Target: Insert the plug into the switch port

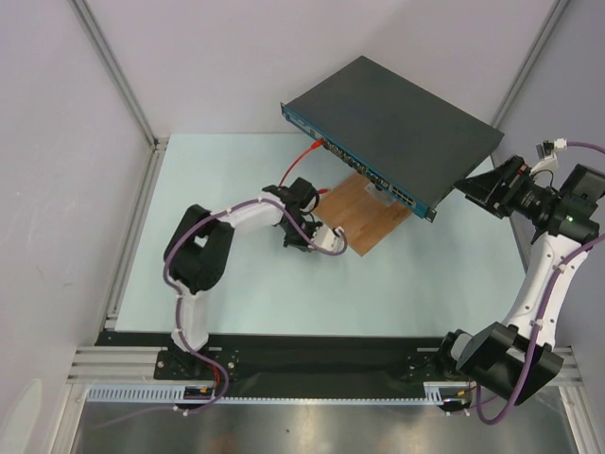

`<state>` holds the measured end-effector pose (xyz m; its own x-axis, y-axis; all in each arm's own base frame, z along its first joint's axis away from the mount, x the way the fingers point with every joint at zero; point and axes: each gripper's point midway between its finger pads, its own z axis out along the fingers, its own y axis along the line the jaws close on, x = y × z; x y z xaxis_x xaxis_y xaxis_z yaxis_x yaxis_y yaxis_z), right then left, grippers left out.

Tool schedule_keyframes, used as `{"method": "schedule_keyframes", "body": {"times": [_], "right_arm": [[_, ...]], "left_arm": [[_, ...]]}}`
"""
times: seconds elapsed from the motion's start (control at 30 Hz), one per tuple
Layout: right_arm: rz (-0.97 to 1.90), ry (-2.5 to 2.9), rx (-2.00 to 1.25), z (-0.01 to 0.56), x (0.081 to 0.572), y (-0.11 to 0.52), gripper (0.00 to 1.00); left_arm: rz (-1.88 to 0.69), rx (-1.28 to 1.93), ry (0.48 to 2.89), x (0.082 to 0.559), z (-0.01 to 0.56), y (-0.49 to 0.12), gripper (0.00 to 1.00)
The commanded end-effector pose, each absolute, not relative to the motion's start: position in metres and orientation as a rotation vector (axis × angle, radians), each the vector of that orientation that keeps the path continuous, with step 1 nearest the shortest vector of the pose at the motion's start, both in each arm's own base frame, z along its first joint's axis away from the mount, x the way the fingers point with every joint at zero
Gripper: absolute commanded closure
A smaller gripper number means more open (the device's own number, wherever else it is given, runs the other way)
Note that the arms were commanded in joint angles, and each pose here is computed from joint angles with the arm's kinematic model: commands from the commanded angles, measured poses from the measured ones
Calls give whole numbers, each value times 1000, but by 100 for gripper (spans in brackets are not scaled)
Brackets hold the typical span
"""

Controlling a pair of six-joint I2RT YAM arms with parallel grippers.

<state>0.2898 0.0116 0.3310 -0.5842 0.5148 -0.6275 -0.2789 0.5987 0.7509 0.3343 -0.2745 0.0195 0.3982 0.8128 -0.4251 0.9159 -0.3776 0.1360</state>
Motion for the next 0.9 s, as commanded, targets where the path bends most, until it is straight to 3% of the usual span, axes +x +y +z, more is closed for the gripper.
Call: {"method": "schedule_keyframes", "body": {"times": [0.0, 0.23, 0.4, 0.43, 0.5, 0.53, 0.6, 0.8, 0.87], "right_arm": [[1036, 1856, 85, 362, 277, 16, 6], [926, 1820, 13, 386, 267, 15, 4], [893, 1762, -70, 406, 260, 23, 6], [900, 1757, -74, 408, 260, 26, 7], [882, 1725, -151, 418, 255, 40, 9], [878, 1716, -167, 420, 255, 45, 10], [882, 1695, -232, 426, 253, 65, 12], [959, 1622, -416, 443, 244, 125, 20], [1062, 1595, -464, 449, 232, 154, 27]], "left_arm": [[-458, 2263, 1440, 300, 60, -277, 100], [-697, 2050, 1485, 238, 134, -275, 100], [-905, 1669, 1342, 206, 258, -299, 100], [-997, 1538, 1408, 197, 280, -301, 100], [-992, 1361, 1264, 196, 342, -303, 100], [-1042, 1222, 1331, 198, 359, -302, 100], [-1056, 1069, 1243, 200, 401, -300, 100], [-1183, 666, 1201, 199, 476, -278, 100], [-1260, 568, 1194, 197, 488, -271, 100]]}}
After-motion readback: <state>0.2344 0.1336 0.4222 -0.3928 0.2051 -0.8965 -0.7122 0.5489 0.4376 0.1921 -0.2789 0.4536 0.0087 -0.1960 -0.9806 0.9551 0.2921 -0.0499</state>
